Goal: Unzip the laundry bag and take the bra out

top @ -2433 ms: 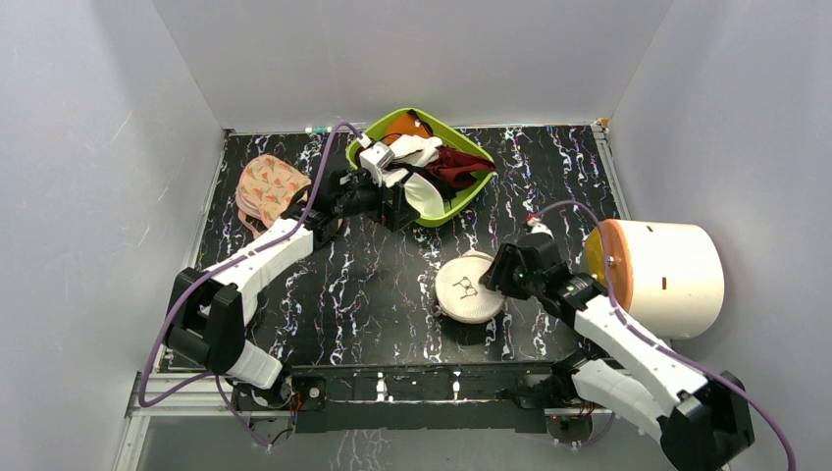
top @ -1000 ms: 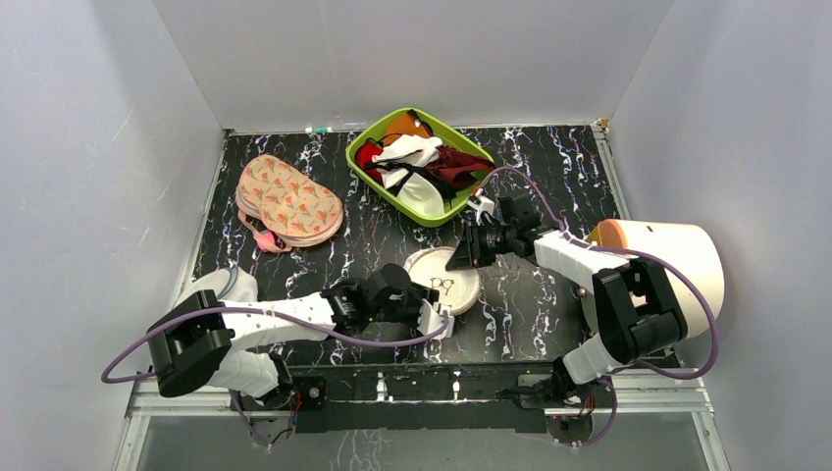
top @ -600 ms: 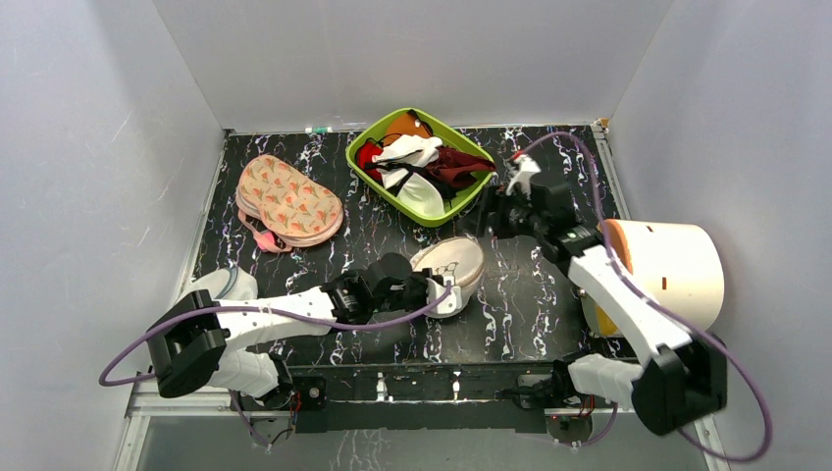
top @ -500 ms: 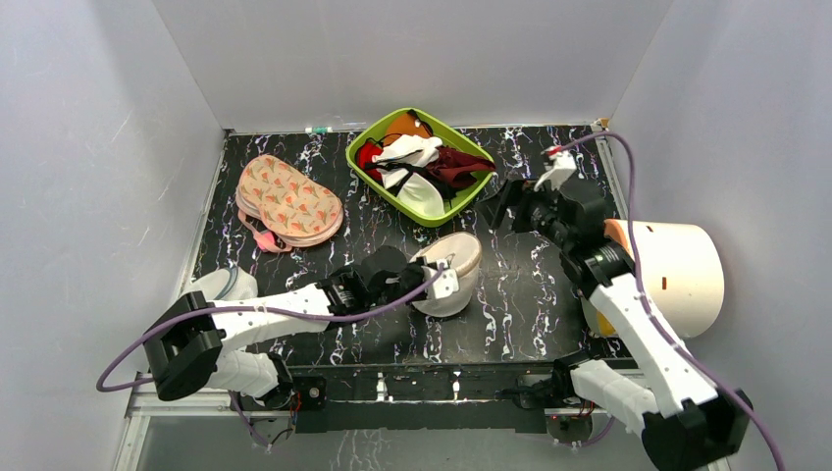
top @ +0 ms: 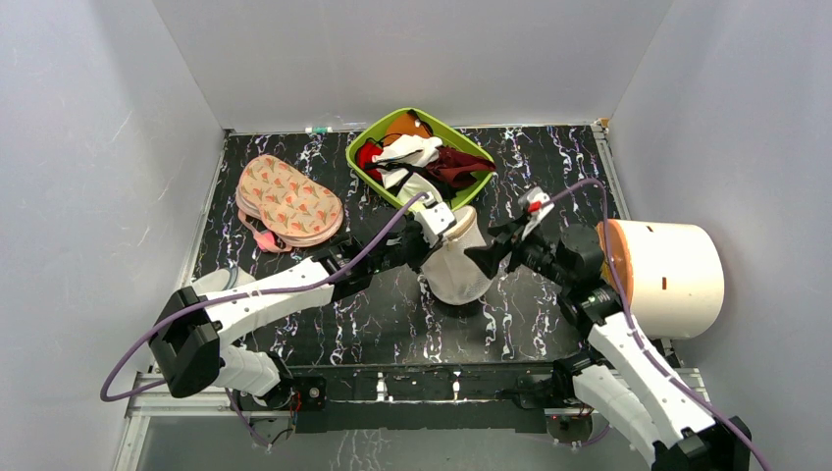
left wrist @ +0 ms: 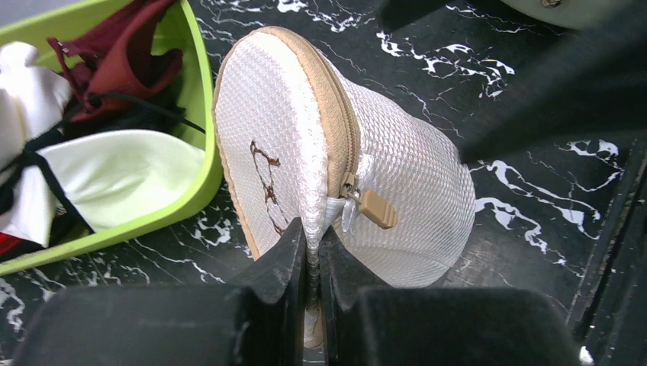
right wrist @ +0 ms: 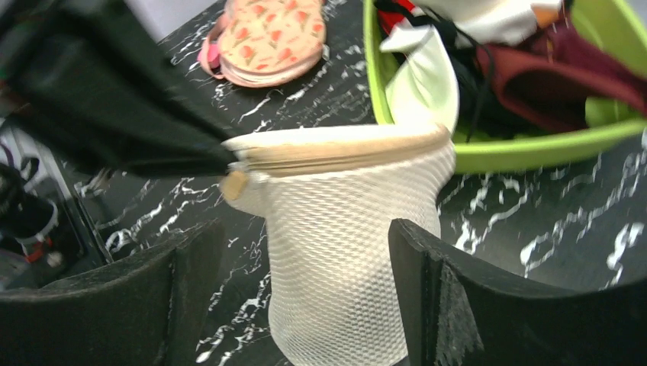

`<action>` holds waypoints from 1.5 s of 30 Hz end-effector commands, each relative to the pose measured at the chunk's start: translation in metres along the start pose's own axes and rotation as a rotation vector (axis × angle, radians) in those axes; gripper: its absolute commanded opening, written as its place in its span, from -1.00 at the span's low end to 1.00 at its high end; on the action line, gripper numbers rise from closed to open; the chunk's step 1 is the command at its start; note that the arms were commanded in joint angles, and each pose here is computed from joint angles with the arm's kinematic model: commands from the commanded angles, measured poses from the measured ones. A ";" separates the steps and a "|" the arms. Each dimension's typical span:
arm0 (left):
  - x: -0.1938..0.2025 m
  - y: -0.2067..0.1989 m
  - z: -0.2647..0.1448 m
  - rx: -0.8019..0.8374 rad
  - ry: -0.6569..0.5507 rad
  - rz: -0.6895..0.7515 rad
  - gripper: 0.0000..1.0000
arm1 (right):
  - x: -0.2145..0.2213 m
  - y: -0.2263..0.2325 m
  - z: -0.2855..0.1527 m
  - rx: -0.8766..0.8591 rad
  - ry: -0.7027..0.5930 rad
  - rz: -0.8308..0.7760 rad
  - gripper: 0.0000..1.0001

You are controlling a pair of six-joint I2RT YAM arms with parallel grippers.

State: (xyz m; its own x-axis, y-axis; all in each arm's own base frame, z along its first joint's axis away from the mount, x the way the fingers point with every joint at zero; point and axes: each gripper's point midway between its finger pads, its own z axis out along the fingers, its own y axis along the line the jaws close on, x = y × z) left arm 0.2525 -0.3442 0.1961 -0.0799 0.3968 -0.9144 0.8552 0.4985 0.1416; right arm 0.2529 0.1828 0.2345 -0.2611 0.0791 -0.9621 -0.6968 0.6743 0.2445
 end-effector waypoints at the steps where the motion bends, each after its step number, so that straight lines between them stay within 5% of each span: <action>1: -0.016 -0.003 -0.001 0.030 -0.016 -0.091 -1.00 | -0.031 0.039 -0.013 -0.178 -0.198 -0.439 0.45; 5: -0.019 -0.004 -0.001 0.047 -0.018 -0.122 -1.00 | -0.020 0.061 -0.015 -0.286 -0.241 -0.694 0.09; 19: -0.009 -0.006 0.010 0.106 0.029 -0.190 -1.00 | -0.017 0.061 0.024 -0.101 -0.209 -1.155 -0.14; 45: -0.011 -0.006 0.008 0.127 0.022 -0.200 -1.00 | 0.003 0.041 0.030 0.057 -0.114 -1.195 -0.44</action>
State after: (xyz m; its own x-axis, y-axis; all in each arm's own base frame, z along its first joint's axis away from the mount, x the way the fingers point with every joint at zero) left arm 0.2496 -0.3519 0.1774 -0.2880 0.3608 -0.8871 0.8726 0.4804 -0.0879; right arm 0.2407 0.2355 0.2160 0.5743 -0.5781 -0.5796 -0.4868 0.3281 -0.8096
